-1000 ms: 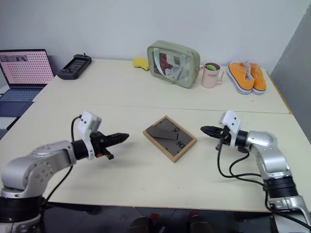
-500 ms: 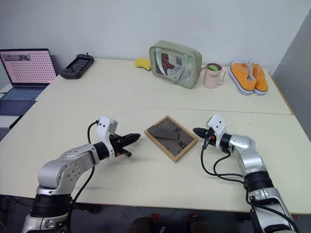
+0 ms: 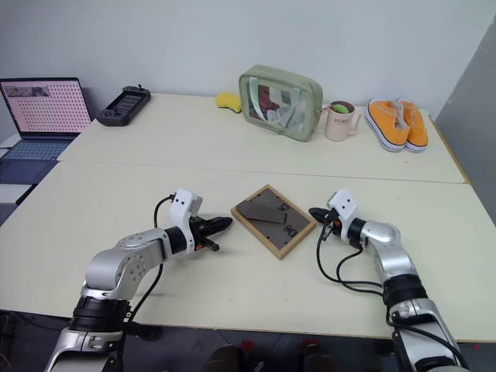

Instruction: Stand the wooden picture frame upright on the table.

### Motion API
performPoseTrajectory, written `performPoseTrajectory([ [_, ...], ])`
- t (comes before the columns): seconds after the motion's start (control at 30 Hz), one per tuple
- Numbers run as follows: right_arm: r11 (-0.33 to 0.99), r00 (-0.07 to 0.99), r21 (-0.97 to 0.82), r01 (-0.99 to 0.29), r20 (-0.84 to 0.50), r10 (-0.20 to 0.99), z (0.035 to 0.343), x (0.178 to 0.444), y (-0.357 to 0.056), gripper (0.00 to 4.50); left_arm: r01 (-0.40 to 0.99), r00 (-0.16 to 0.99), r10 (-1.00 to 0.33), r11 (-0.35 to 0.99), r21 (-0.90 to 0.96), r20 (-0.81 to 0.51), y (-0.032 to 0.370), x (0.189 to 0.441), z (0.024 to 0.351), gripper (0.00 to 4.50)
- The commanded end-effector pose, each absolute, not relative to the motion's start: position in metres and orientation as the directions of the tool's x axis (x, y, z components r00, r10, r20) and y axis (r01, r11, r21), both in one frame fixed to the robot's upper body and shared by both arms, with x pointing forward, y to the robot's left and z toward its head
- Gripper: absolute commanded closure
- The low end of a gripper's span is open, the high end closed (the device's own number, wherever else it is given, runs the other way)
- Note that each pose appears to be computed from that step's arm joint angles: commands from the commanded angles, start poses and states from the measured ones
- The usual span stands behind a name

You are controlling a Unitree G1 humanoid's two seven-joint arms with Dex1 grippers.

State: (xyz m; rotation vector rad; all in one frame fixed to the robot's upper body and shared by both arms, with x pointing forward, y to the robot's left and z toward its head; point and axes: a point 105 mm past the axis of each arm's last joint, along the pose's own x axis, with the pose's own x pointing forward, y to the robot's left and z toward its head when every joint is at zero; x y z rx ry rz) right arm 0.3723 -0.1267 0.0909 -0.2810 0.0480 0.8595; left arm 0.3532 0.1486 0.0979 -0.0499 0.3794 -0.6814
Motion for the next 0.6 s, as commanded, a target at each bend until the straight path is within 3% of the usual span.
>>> performPoseTrajectory([
  [0.03,0.608,0.634,-0.212,-0.765,-0.087,0.768,0.105,0.354,-0.113,4.5,0.644,0.707,-0.648,0.755,-0.119,-0.282,0.14,0.367,0.114,4.46],
  [0.27,0.621,0.636,-0.157,-0.768,-0.076,0.768,0.106,0.326,-0.103,4.5,0.688,0.683,-0.68,0.722,-0.079,-0.265,0.126,0.385,0.123,4.46],
  [0.6,0.663,0.681,-0.165,-0.73,-0.094,0.726,0.106,0.329,-0.115,4.5,0.728,0.649,-0.715,0.683,-0.062,-0.262,0.118,0.391,0.126,4.46],
])
